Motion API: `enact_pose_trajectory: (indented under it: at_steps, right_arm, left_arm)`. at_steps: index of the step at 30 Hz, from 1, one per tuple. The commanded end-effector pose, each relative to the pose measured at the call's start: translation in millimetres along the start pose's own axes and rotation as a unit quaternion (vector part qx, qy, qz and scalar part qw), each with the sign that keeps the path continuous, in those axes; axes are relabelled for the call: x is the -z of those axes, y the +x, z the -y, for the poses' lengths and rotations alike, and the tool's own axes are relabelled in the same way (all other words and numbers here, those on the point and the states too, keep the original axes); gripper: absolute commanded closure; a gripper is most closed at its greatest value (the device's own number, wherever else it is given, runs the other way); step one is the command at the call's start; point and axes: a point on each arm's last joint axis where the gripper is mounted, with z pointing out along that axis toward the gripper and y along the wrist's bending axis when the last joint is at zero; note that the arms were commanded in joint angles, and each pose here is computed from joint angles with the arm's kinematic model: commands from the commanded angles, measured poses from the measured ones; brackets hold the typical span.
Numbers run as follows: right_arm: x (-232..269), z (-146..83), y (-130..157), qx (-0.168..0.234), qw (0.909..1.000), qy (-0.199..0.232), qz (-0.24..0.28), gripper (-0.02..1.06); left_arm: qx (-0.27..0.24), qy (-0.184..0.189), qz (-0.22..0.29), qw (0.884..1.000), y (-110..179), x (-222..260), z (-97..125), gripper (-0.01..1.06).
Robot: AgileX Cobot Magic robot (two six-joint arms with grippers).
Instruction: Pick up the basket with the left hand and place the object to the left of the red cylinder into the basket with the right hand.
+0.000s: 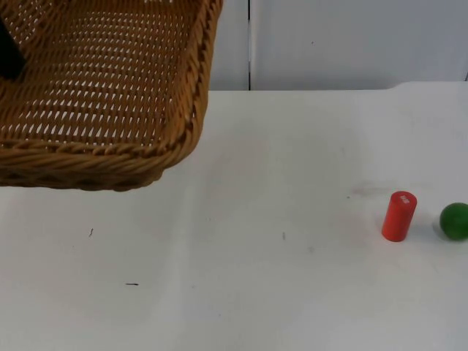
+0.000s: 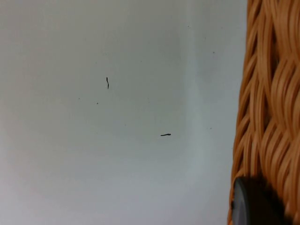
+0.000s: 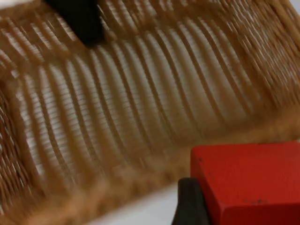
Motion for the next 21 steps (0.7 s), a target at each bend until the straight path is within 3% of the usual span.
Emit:
enact_pose_trajectory:
  at_steps: [1,8,21]
  right_arm:
    - [-23.6,-8.5,-22.3,0.017,0.9995,-0.026,0.005,1.05]
    - [-69.1,-5.6,-38.4,0.012,0.9989,-0.044,-0.007,1.05]
    - [-131.3,-0.4,-27.3,-0.002,0.9978,-0.058,-0.032,1.05]
  left_arm:
    - [0.003,0.016,0.008,1.0,1.1,3.4,5.3,1.05]
    - [0.003,0.016,0.008,1.0,1.1,3.4,5.3,1.05]
    - [0.002,0.016,0.009,1.0,1.1,3.4,5.3,1.05]
